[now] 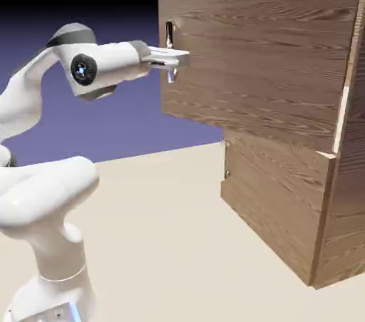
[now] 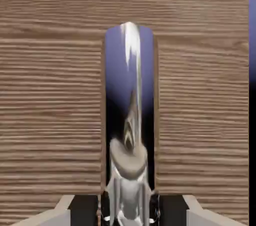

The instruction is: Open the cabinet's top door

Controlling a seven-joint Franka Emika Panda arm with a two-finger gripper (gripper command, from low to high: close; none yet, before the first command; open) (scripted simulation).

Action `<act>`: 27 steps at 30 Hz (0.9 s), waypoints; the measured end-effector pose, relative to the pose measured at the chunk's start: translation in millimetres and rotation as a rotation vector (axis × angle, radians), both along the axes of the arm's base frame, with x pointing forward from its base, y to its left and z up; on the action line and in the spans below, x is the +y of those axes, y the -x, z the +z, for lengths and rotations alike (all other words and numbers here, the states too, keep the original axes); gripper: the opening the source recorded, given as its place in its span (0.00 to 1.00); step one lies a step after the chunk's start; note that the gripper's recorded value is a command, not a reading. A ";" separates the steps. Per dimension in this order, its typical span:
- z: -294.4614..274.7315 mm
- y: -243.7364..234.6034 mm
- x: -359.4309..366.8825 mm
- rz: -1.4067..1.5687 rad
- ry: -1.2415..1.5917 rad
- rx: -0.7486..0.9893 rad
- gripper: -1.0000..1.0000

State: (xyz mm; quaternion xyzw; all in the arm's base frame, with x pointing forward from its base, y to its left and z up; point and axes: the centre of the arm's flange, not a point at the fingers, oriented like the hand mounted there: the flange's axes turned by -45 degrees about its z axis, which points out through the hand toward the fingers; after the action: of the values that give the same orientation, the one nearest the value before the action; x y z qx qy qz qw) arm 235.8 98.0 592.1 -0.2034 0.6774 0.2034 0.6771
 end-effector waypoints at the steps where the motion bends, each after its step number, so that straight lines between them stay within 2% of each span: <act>1: 0.0 5.6 -7.4 0.020 0.000 0.000 0.00; 17: 0.0 67.1 -119.9 0.301 0.000 0.000 0.00; 27: 0.0 89.5 -201.2 0.485 0.000 0.000 0.00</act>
State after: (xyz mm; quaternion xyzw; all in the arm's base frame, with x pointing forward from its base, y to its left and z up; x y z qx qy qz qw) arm 146.3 -103.2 592.1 -0.3601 0.6085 0.3601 0.6085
